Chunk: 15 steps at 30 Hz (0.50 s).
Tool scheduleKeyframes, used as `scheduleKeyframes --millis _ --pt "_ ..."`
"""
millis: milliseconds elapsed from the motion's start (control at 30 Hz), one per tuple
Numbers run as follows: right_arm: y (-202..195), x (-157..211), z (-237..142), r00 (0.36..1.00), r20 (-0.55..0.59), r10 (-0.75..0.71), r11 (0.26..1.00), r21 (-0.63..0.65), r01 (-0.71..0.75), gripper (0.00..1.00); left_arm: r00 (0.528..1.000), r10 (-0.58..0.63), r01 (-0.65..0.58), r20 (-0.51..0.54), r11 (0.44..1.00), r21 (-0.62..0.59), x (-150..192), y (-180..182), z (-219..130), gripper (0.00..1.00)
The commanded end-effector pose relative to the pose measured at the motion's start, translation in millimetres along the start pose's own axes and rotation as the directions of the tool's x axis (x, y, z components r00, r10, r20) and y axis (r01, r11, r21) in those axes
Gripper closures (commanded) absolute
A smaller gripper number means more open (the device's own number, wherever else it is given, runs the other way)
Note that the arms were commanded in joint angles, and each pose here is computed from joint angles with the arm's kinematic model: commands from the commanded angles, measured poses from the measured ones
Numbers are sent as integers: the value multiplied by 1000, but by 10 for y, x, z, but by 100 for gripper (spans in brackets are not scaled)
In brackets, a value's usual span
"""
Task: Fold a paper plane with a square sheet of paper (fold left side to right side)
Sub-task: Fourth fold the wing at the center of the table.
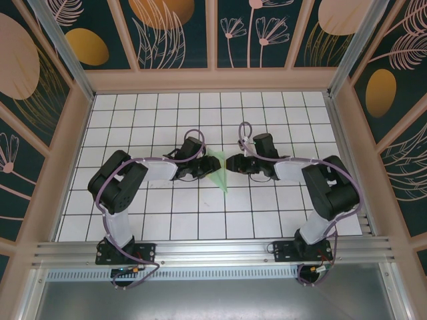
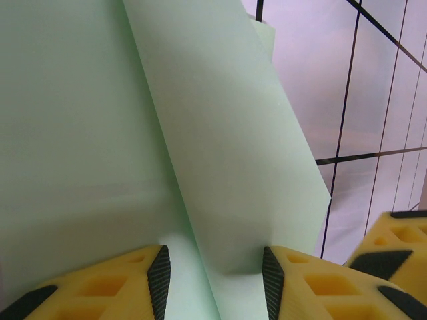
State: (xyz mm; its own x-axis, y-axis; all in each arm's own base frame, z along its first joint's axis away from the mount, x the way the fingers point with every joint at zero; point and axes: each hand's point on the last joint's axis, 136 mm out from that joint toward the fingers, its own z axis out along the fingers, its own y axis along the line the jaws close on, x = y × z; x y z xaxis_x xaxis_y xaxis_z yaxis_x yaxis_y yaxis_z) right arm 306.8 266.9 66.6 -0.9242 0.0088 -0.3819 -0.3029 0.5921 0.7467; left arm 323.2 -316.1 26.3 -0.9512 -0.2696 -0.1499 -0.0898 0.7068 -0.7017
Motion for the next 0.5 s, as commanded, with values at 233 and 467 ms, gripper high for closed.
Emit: scheduleKeyframes --millis 233,467 --pt "8 -171 171 1000 -12 7 999 -46 -8 77 1000 -12 10 -25 994 -108 101 291 74 56" --pt "-54 -157 218 1000 -25 12 999 -35 -13 92 1000 -10 7 -24 994 -111 95 287 68 56"
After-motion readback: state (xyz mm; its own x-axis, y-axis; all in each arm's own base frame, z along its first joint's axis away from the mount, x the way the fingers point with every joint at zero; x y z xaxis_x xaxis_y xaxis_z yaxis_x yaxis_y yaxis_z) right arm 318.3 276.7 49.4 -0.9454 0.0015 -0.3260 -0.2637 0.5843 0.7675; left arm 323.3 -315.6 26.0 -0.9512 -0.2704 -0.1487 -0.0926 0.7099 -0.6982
